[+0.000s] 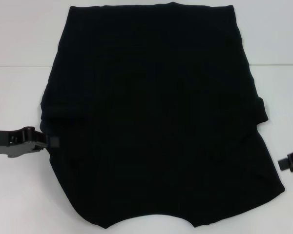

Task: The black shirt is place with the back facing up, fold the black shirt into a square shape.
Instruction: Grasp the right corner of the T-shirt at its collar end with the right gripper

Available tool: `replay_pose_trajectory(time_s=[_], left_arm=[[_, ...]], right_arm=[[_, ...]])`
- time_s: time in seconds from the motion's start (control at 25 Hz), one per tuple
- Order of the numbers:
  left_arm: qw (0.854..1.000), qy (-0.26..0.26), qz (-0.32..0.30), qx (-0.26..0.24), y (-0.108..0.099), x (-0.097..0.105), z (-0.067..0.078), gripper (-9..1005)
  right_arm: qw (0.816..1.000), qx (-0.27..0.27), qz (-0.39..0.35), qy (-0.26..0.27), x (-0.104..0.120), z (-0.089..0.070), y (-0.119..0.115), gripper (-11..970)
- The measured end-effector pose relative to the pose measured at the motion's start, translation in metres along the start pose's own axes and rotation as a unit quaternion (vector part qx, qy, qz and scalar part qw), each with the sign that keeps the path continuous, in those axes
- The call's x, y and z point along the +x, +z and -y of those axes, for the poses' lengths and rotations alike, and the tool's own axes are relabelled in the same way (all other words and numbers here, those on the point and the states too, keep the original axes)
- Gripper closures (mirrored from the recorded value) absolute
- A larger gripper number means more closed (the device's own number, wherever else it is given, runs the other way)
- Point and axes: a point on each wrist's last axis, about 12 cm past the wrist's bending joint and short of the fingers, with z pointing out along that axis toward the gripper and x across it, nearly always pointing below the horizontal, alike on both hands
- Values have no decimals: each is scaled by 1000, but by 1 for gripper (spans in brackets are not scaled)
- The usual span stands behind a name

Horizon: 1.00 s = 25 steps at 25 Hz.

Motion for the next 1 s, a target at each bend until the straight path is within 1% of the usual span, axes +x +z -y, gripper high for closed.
replay_pose_trajectory(time_s=[0.2,0.36,0.64,0.8,1.0], left_arm=[[1000,2,2,-1,4,-4,2,969],[1000,-2,5,-1,4,-4,1,969],[1000,-6,8,-1,3,-3,-1,968],[1000,-7,12,-4,2,-4,-1,968],[1000,-6,13,-4,3,-5,-1,968]], right_arm=[[999,19,-25,0,11,3,17,511],[999,30,-27,0,13,4,26,509],[1000,21,-7,5,13,5,25,507],[1000,26,-11,8,13,6,26,506],[1000,28,-8,5,11,3,32,361]])
